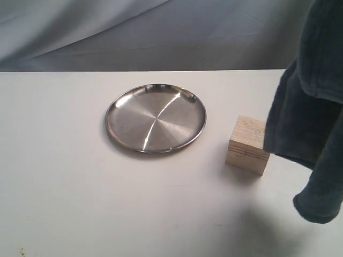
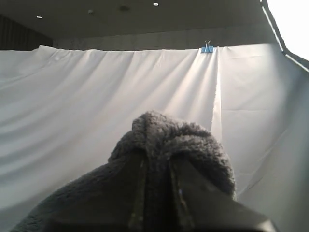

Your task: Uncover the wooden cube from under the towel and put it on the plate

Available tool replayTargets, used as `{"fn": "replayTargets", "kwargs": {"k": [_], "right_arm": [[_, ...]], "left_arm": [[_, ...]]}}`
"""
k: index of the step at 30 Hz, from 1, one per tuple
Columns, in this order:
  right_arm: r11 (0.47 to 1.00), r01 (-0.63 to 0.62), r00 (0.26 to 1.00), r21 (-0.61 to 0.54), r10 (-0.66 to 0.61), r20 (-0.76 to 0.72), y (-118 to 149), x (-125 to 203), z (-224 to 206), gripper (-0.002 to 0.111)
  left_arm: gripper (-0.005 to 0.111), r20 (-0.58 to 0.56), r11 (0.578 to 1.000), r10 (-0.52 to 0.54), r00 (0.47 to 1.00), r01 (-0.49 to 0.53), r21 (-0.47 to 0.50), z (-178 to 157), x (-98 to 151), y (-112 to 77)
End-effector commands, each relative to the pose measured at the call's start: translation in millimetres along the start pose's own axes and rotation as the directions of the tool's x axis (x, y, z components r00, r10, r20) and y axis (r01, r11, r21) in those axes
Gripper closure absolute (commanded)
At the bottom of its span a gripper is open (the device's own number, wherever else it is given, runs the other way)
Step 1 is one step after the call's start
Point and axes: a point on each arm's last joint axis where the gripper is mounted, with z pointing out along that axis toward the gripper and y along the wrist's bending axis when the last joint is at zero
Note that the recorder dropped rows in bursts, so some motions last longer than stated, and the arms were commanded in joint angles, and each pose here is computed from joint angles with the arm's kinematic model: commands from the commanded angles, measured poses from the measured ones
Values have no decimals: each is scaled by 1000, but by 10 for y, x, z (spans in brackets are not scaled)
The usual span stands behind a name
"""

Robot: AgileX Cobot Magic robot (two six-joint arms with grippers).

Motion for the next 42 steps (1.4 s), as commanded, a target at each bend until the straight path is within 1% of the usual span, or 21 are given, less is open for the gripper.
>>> {"fn": "replayTargets", "kwargs": {"k": [1,4,7,12,14,16,18,21,22,24,26,29,30,31,33,34,36,38,39,40,42], "right_arm": [[995,102,994,11,-102,27,-8,-43,0,108],[990,142,990,11,-142,25,-7,-38,6,108],[990,142,990,-7,-142,10,8,-22,6,108],[977,131,981,-171,-153,-121,138,117,-14,108],[969,112,975,-218,-150,-163,177,162,-24,108],[958,54,966,-280,-122,-229,239,238,-17,108],[952,0,959,-305,-87,-269,275,293,13,108],[935,-117,942,-334,-2,-336,340,377,73,108],[925,-163,932,-343,31,-360,366,413,107,108],[903,-212,919,-374,54,-391,418,471,152,108],[851,-232,910,-470,20,-414,519,567,213,108],[712,-298,911,-635,13,-413,701,660,272,108],[681,-314,914,-661,29,-404,734,679,303,108],[676,-327,912,-660,44,-407,743,708,342,108],[677,-332,900,-657,19,-435,748,780,368,108],[661,-348,887,-665,3,-461,764,819,362,108],[600,-361,873,-714,-53,-485,812,877,320,108],[522,-379,853,-764,-123,-507,858,947,263,108],[493,-386,843,-780,-156,-515,872,981,240,108],[479,-378,830,-792,-202,-519,872,1029,226,108],[491,-363,788,-792,-293,-542,844,1133,203,108]], "left_arm": [[106,6,1000,0,1000,0,8,2,6,-4],[106,6,1000,0,1000,0,8,2,6,-4],[106,6,1000,0,1000,0,8,2,6,-4],[106,6,1000,0,1000,0,8,2,6,-4],[106,6,1000,0,1000,0,8,2,6,-4],[106,6,1000,0,1000,0,8,2,6,-4],[106,6,1000,0,1000,0,8,2,6,-4],[106,6,1000,0,1000,0,8,2,6,-4],[106,6,1000,0,1000,0,8,2,6,-4],[106,6,1000,0,1000,0,8,2,6,-4],[106,6,1000,0,1000,0,8,2,6,-4],[106,6,1000,0,1000,0,8,2,6,-4],[106,6,1000,0,1000,0,8,2,6,-4],[106,6,1000,0,1000,0,8,2,6,-4],[106,6,1000,0,1000,0,8,2,6,-4],[106,6,1000,0,1000,0,8,2,6,-4],[106,6,1000,0,1000,0,8,2,6,-4],[106,6,1000,0,1000,0,8,2,6,-4],[106,6,1000,0,1000,0,8,2,6,-4],[106,6,1000,0,1000,0,8,2,6,-4],[106,6,1000,0,1000,0,8,2,6,-4]]}}
